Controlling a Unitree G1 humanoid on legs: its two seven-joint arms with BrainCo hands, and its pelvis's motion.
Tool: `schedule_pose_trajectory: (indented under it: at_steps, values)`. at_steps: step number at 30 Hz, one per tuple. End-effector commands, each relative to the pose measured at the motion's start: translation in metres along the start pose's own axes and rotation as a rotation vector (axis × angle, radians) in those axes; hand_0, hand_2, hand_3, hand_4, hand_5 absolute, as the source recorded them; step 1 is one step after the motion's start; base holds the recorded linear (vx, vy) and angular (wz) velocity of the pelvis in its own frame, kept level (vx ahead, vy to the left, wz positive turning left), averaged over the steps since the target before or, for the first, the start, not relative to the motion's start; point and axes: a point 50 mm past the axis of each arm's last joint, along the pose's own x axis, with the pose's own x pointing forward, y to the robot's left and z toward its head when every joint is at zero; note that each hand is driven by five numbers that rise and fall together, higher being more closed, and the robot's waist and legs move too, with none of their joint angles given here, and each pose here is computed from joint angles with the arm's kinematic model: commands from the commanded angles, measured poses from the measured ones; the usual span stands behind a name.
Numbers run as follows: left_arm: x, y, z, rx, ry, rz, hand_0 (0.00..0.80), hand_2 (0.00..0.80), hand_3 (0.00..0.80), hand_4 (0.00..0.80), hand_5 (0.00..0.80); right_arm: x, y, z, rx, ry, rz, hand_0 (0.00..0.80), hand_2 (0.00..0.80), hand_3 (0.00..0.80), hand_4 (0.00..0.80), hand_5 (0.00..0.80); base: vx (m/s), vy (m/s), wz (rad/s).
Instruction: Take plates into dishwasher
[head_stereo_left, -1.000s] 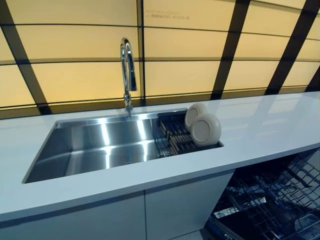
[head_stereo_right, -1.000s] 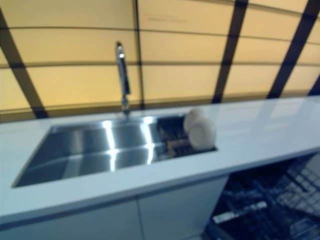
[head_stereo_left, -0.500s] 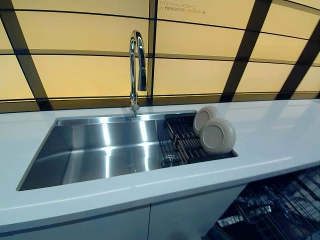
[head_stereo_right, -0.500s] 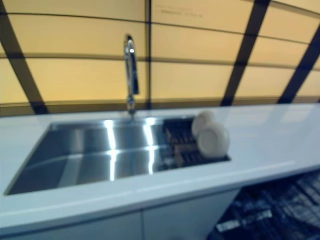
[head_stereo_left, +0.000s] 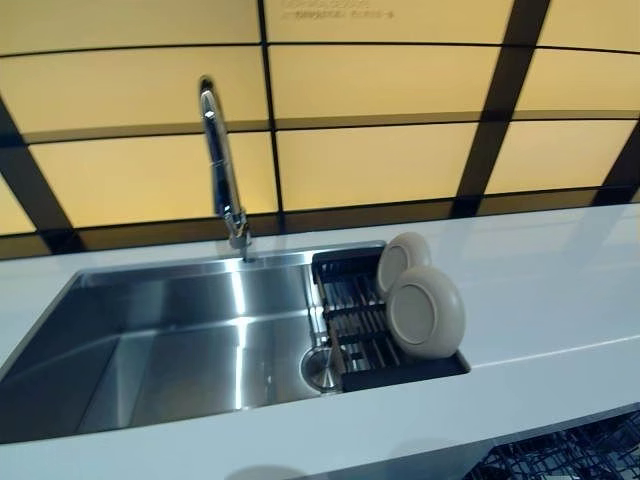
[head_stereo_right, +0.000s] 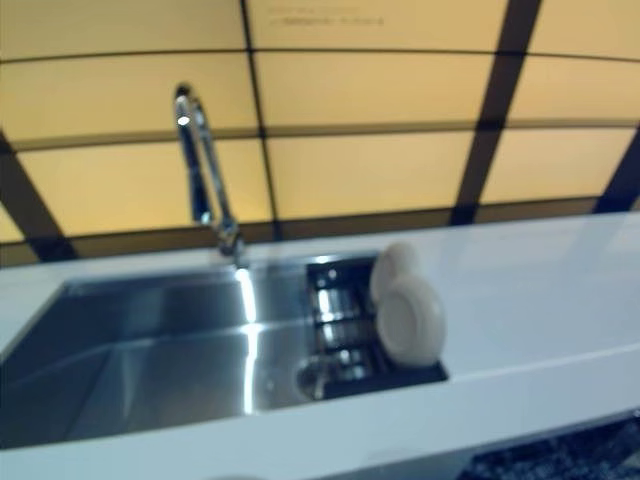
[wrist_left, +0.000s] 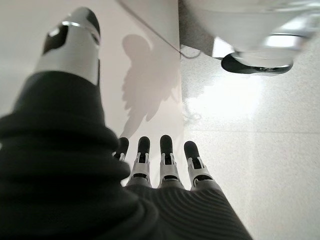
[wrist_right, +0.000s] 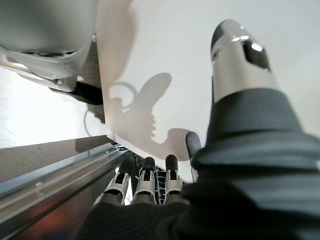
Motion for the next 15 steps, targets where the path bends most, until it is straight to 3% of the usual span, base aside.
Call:
schedule_pose_trajectory:
  at_steps: [1,10,15]
  values:
    - [0.002,-0.009,0.061,0.008,-0.282,-0.05,0.0,0.0,0.0,0.0,0.0,0.001,-0.01,0.015,-0.049,-0.07,-0.009,0.0,0.0,0.0,0.0,0.0,0.06,-0.112,-0.15]
    - [0.004,-0.009,0.055,0.027,-0.216,-0.03,0.0,0.0,0.0,0.0,0.0,0.004,-0.009,0.03,-0.026,-0.102,-0.007,0.0,0.0,0.0,0.0,0.0,0.143,0.043,0.03]
    - [0.003,-0.008,0.036,0.025,-0.154,-0.024,0.0,0.0,0.0,0.0,0.0,0.004,-0.007,0.032,-0.039,-0.123,-0.013,0.0,0.0,0.0,0.0,0.0,0.047,0.13,-0.43]
